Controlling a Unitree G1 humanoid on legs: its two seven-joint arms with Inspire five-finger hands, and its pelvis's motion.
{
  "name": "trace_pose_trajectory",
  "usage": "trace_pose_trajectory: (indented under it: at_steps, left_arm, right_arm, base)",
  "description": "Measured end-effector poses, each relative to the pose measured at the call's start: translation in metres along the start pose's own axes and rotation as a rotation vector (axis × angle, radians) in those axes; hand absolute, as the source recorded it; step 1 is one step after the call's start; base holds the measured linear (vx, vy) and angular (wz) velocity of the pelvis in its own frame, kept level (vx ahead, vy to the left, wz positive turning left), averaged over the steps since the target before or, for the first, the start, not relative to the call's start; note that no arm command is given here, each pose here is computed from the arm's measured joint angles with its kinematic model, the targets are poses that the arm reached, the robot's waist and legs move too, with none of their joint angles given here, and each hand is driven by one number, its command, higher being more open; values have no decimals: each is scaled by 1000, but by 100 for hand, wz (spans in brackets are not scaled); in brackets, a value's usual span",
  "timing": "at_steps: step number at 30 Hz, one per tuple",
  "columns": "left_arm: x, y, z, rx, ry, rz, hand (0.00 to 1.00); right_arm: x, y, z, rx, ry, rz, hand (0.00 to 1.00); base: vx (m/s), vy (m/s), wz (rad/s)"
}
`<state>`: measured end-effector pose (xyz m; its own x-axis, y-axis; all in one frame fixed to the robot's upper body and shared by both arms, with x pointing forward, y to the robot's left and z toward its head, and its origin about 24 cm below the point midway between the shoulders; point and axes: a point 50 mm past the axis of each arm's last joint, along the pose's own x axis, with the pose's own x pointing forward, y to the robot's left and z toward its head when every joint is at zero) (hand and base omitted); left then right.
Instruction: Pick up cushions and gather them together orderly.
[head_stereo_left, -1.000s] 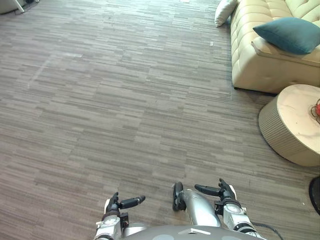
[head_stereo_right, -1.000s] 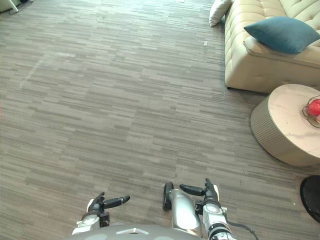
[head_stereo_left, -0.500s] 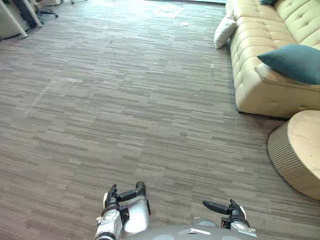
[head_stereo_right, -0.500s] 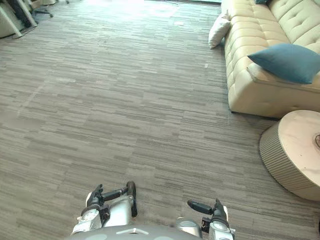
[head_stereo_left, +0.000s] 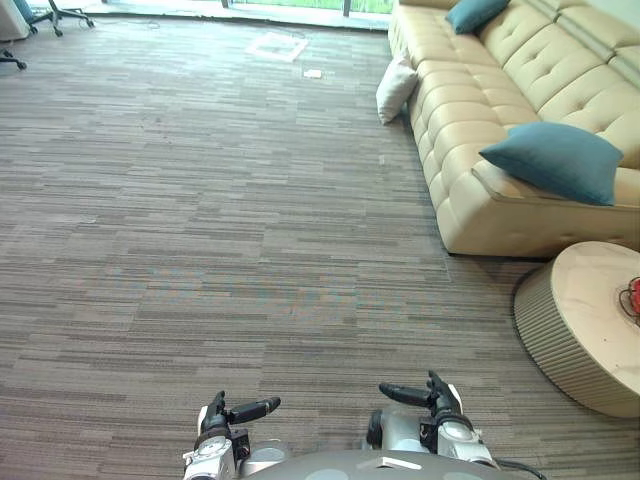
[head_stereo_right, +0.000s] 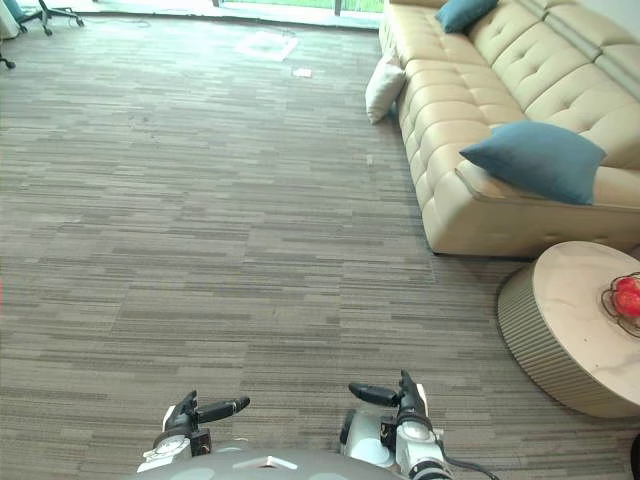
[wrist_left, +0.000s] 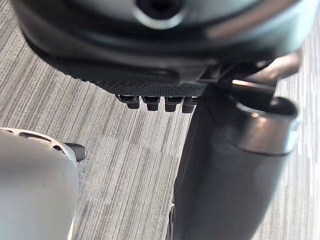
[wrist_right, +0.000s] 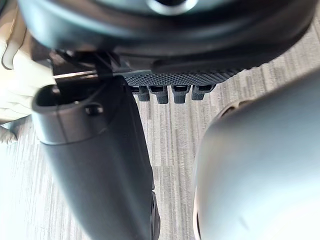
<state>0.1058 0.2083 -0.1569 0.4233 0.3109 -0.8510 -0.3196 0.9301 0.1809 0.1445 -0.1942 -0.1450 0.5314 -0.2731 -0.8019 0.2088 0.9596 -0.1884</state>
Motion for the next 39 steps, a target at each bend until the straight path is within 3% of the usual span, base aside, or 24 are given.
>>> trace_pose_trajectory:
  at_steps: [5,12,18,21,28,36,39]
  left_arm:
    - [-2,-11,0,5,-9,-40,100]
    - [-1,2,15,-88,-77,17,100]
    - [-1,-5,25,-91,-118,-4,100]
    - [3,6,35,-60,-137,20,100]
    - [3,16,20,13,-80,43,100]
    - [1,0,8,116,-46,-20,100]
    - [-2,-23,10,113,-56,-87,100]
  right_arm:
    - [0,-9,-3,68,17,-41,100]
    - [-5,-8,-21,82,80,-48,100]
    - [-6,-2,-27,72,112,-38,100]
    - [-8,13,-29,35,117,10,100]
    - [-7,16,-19,-17,70,33,100]
    - [-1,12,17,-81,-84,48,100]
    - [3,-1,23,-76,-87,10,100]
  base:
    - [479,-215,6]
    - [434,-97,1]
    - [412,184,-58]
    - [555,260,-39]
    - [471,168,-29]
    - [605,-124,8]
    - [568,-239,5]
